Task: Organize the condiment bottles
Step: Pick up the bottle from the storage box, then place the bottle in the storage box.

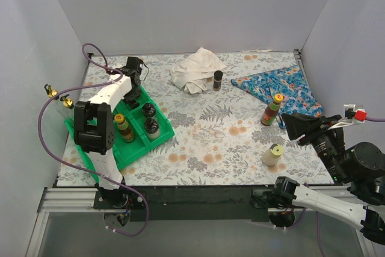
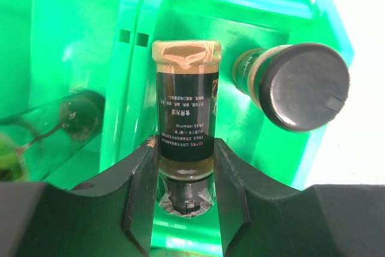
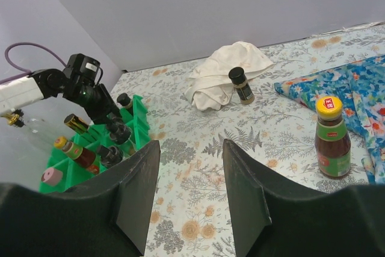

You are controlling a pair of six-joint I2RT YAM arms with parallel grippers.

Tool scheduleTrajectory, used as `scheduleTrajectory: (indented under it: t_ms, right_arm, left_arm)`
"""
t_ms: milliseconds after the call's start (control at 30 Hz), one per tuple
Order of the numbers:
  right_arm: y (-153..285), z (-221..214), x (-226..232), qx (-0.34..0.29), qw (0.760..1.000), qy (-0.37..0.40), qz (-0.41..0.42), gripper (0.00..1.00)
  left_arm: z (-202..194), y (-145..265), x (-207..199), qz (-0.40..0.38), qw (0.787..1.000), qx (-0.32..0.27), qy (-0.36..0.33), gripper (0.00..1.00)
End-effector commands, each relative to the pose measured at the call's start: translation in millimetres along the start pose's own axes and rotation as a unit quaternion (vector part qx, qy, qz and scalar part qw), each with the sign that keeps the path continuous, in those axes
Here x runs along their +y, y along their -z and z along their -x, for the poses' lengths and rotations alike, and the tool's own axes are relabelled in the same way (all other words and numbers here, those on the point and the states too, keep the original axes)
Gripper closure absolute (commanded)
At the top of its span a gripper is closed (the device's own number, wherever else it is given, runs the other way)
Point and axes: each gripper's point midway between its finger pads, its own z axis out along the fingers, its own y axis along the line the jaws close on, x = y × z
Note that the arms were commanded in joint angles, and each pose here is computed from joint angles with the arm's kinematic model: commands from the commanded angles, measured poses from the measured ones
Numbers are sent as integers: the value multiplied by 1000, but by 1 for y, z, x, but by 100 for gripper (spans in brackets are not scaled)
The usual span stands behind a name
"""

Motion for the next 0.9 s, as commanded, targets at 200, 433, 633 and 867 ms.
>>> scheduleTrajectory:
  t_ms: [200, 433, 633, 867]
  right_arm:
    - [-2, 11, 8, -13, 1000, -17, 8, 46]
    - [-17, 10, 40, 15, 999, 4, 39, 42]
    - [-35, 5, 101, 64, 991, -1, 113, 35]
    - [-60, -14, 187, 137, 967, -36, 212, 18]
  left_arm:
    - [44, 66, 12, -52, 998, -40, 13, 100]
    - [75, 127, -4, -168, 982, -72, -42, 100]
    - [82, 205, -32, -351, 925, -91, -115, 100]
    - [41, 325, -34, -600, 768, -93, -205, 100]
